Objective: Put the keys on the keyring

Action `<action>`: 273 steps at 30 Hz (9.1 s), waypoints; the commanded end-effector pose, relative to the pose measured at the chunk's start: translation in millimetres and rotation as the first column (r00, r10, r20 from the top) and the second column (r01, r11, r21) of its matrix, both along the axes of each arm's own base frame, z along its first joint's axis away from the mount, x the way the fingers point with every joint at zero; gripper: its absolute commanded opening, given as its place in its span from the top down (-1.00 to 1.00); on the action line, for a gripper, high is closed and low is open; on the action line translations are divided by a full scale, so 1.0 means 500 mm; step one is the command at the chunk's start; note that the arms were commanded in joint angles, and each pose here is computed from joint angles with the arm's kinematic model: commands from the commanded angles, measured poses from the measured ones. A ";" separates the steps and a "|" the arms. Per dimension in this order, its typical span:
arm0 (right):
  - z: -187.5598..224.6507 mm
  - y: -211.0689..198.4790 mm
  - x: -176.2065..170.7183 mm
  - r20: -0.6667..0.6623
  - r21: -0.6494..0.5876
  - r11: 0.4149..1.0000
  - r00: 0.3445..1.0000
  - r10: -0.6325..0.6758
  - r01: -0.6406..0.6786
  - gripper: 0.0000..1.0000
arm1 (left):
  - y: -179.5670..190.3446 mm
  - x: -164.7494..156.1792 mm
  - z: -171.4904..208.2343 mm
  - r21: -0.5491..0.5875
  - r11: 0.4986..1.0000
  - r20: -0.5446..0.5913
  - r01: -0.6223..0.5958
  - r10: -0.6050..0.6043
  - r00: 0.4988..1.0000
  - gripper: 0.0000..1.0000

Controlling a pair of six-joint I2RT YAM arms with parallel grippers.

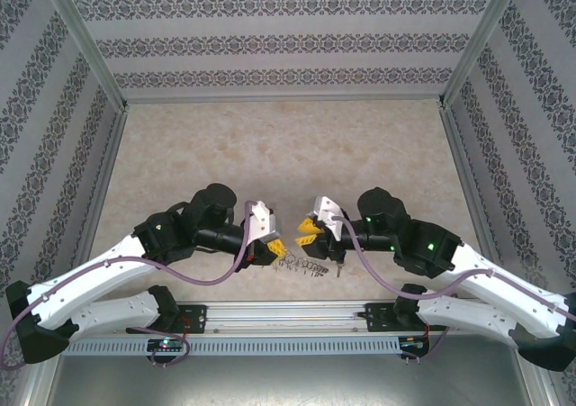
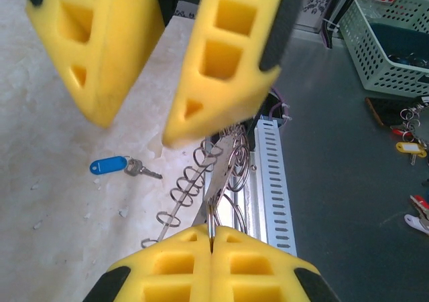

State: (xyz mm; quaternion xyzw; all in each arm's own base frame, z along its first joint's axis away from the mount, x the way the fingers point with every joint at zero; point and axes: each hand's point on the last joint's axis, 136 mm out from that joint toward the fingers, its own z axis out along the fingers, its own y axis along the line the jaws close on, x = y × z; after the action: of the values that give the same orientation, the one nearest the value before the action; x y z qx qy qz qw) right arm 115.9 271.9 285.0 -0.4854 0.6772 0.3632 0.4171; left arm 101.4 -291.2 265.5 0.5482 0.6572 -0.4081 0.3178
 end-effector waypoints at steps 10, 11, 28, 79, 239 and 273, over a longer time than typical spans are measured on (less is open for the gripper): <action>-0.065 0.000 0.050 -0.036 -0.099 0.988 0.992 -0.123 0.119 0.60 | 0.001 0.013 0.045 -0.080 0.996 0.105 -0.039 0.047 0.993 1.00; -0.069 0.004 0.048 -0.043 -0.100 0.989 0.993 -0.113 0.108 0.61 | 0.003 0.019 0.046 -0.077 0.996 0.115 -0.053 0.062 0.991 1.00; -0.055 0.009 0.030 -0.056 -0.047 0.997 0.996 -0.072 0.069 -0.32 | 0.005 0.067 0.036 -0.022 0.989 0.198 -0.145 0.147 0.969 1.00; -0.077 -0.009 0.081 0.119 -0.095 0.966 0.966 -0.228 0.240 1.00 | 0.005 0.149 -0.017 0.175 0.936 0.230 -0.305 0.262 0.937 1.00; 0.064 -0.033 -0.039 0.193 0.367 0.930 0.978 -0.075 -0.001 0.47 | -0.065 0.046 0.176 -0.544 0.836 0.073 -0.073 0.134 0.988 1.00; 0.026 -0.032 0.046 0.188 0.110 0.971 0.955 -0.230 0.212 1.00 | -0.033 0.085 0.109 -0.259 0.943 0.134 -0.209 0.249 0.959 0.55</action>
State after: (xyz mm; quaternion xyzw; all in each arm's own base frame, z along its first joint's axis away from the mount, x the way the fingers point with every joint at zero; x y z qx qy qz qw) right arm 122.4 265.5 292.8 -0.4325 0.6393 0.3465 0.5332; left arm 140.2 -323.1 316.7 0.4386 0.6096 -0.4595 0.4742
